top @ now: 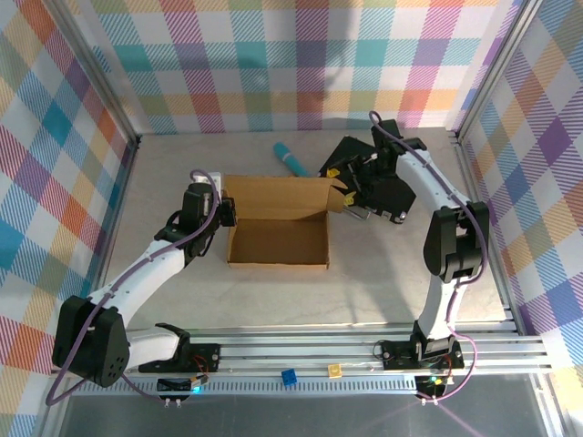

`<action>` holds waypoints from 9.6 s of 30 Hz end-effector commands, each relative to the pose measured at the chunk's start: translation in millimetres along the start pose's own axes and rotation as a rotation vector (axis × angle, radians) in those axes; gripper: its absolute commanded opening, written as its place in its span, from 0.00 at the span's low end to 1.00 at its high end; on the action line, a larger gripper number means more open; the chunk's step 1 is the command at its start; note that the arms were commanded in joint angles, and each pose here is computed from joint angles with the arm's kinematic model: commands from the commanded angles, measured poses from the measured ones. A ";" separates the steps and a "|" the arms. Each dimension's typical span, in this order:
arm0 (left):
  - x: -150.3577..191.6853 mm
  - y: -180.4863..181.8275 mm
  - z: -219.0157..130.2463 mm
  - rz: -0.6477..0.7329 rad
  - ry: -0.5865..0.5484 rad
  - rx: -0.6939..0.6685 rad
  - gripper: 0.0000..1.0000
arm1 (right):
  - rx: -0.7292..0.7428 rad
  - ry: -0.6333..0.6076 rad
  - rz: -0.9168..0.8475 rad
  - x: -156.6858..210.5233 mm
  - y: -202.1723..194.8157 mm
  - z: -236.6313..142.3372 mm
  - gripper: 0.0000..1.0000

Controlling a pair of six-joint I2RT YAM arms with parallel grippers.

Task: Fold the paper box

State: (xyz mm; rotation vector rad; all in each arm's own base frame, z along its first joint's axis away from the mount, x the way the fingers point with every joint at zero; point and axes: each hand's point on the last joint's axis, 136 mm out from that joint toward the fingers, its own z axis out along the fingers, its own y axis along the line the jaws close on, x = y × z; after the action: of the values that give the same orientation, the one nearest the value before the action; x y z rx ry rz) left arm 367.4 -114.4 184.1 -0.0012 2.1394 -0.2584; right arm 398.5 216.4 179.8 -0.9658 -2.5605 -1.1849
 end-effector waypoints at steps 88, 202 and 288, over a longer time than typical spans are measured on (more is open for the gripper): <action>0.9 -8.5 -15.0 -0.269 -0.104 0.043 0.00 | -0.039 0.134 0.544 67.2 7.8 57.5 0.59; 96.7 22.1 -53.1 -0.888 0.599 0.017 0.50 | 0.286 -0.147 -0.475 10.4 -52.1 82.2 0.00; 189.5 79.5 -34.3 -0.535 0.799 -0.193 0.13 | -0.219 0.274 -0.769 52.2 -47.5 97.7 0.85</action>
State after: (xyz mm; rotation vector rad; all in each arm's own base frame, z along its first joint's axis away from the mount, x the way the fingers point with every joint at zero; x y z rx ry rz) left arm 272.3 -67.9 59.8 -0.6306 2.8012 -0.5559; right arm 340.9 283.8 103.5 0.1432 -2.6854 -1.6139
